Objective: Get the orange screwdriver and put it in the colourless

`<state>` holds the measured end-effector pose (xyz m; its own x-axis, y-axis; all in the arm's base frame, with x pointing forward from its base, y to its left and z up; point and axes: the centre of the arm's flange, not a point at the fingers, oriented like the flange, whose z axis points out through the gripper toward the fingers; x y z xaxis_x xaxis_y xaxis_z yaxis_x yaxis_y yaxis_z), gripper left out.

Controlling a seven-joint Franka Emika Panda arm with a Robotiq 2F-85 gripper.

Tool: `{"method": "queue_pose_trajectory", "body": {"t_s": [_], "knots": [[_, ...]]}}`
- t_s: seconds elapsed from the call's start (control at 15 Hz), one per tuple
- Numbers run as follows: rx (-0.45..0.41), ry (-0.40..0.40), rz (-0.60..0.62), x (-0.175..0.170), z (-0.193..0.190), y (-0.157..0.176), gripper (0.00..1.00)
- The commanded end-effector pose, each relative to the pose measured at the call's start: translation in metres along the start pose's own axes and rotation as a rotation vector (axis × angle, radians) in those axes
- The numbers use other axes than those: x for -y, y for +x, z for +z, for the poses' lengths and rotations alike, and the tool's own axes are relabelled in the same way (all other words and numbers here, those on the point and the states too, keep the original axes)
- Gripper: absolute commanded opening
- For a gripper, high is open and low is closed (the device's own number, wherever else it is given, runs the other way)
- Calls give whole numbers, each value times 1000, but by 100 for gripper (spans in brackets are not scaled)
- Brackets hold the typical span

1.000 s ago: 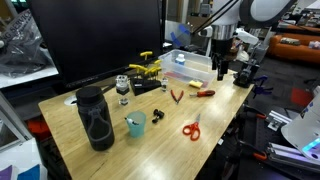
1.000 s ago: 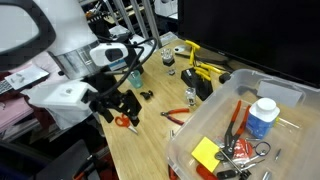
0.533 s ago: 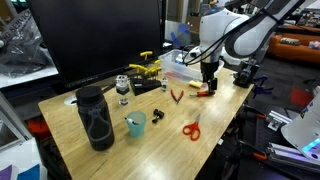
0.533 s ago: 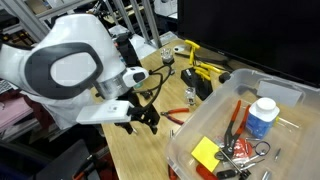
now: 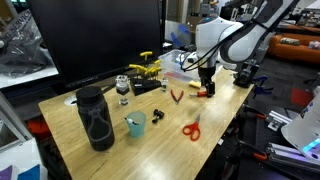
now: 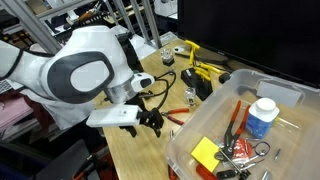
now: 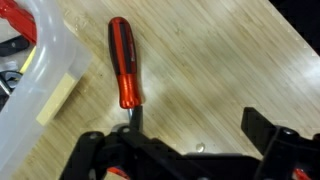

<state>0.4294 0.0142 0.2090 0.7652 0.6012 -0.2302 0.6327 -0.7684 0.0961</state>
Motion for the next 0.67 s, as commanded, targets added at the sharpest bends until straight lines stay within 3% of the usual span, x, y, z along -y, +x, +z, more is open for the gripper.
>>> {"method": "queue_pose_trajectory", "body": {"t_s": [0.0, 0.6], "knots": [[5, -5, 11, -5, 7, 2, 100], [-56, -16, 13, -35, 46, 18, 100]]}}
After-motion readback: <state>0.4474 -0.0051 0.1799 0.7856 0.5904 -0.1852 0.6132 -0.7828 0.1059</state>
